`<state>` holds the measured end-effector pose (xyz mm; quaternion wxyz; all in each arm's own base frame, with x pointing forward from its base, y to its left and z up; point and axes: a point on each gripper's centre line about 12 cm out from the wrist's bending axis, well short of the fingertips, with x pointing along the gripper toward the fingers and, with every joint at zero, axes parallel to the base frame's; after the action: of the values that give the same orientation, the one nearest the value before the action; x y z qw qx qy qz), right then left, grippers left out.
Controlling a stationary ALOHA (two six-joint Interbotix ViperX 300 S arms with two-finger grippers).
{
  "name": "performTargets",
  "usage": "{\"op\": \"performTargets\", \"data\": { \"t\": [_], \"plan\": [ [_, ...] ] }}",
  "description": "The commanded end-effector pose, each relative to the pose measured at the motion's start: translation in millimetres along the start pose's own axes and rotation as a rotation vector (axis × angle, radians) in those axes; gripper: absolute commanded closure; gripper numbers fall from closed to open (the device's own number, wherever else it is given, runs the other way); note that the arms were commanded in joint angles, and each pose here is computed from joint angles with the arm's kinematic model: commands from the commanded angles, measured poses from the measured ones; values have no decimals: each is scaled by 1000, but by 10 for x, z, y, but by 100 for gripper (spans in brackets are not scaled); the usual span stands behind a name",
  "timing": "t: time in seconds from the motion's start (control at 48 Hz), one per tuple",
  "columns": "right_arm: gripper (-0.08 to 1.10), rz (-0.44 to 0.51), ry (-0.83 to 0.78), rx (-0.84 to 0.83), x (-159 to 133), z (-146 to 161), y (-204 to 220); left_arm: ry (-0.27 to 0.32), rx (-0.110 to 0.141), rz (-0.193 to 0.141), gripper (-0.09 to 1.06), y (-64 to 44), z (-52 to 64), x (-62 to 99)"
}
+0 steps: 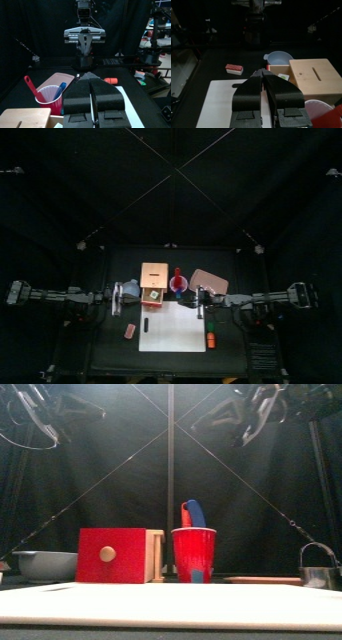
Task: Place sushi on board then cut the sushi with the knife then place the pieces on the plate
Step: Place the sushi on the board
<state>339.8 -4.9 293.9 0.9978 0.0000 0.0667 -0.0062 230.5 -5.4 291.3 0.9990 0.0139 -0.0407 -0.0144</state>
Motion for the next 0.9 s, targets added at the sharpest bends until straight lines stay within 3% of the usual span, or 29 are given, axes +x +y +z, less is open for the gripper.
{"op": "performTargets", "data": {
  "t": [0.021,0.229,0.333,0.688,0.896],
  "plan": [
    [59,-15,9,-1,312,100,-57,-48,-9,-4,92,-14,85,20],
    [22,-27,110,8,765,-39,-112,-100,-10,-11,91,-33,53,-24],
    [9,-43,182,26,968,-100,-180,-112,-10,-11,91,-33,55,-32],
    [8,-102,495,109,1413,-103,-485,-123,-3,-11,92,-32,64,-77],
    [9,-113,625,119,1597,-229,-562,-149,5,-15,92,-38,43,-243]
  ]
}}
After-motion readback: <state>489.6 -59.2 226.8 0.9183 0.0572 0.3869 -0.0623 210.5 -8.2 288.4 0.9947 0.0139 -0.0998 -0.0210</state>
